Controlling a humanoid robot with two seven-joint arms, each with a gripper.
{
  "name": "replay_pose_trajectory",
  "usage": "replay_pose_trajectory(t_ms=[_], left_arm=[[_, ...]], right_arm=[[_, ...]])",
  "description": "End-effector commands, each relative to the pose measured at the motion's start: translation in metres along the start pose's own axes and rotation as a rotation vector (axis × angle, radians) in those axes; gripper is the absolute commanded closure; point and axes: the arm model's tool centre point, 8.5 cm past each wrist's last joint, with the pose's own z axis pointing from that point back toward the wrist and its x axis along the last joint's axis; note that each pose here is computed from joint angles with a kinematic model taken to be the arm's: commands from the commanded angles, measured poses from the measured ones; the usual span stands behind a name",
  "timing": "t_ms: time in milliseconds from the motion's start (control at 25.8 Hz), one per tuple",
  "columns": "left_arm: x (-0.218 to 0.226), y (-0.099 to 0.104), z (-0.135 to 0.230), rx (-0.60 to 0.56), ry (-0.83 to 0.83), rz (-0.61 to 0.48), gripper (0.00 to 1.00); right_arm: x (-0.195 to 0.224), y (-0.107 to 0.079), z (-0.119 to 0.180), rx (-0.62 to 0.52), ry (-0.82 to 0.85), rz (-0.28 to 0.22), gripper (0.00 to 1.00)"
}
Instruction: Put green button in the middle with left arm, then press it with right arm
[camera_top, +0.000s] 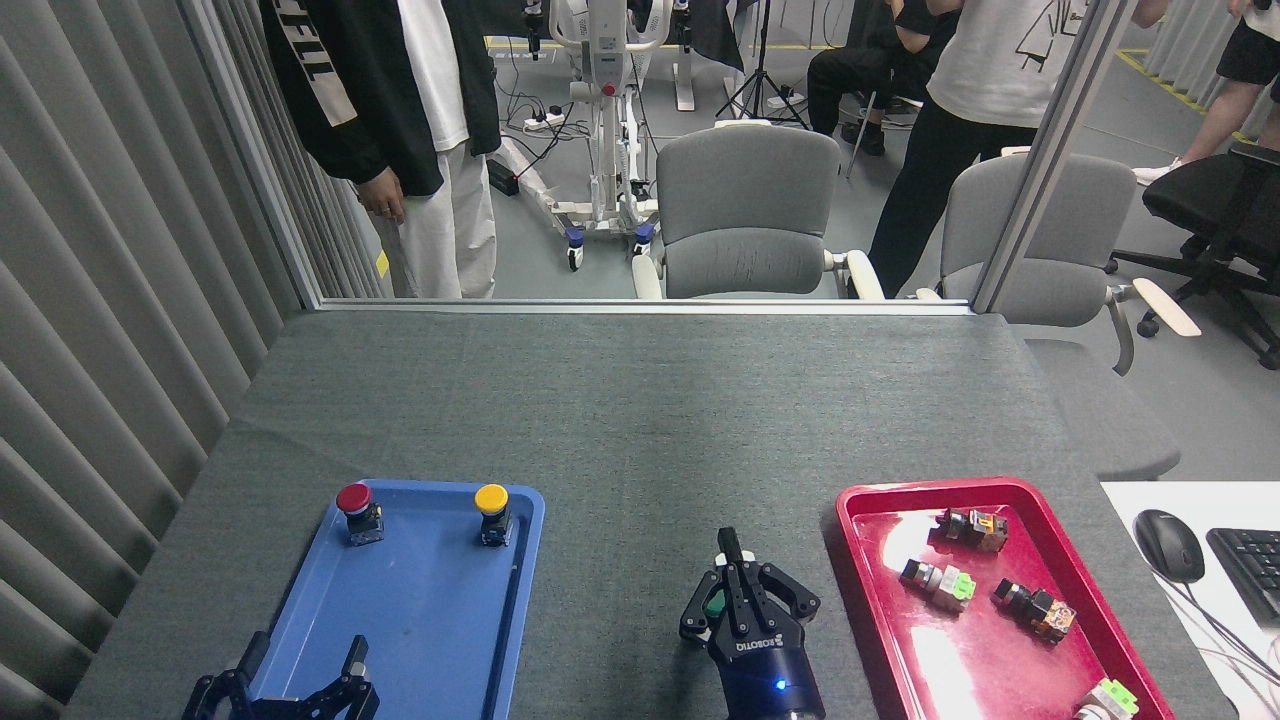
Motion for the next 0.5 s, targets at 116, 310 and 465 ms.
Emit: replay_pose_trajectory(t_ms=[116,310,465], left_arm=[[0.0,-0.001,0.001,-0.001,-0.001,0.007,0.01],[0.0,-0.002,0.001,-0.005,0.003,0.008,0.01],[0.0,-0.004,0.001,-0.008,0.008,0.011,0.01]], right_arm=[[-0.026,-0.015,0.004,-0.067,0.075,0.002,0.82],[-0.061,-0.018,0.024,-0.11,0.152,0.025,0.11],[-0.086,-0.011,0.035,-0.085,0.18,0.055,0.0]])
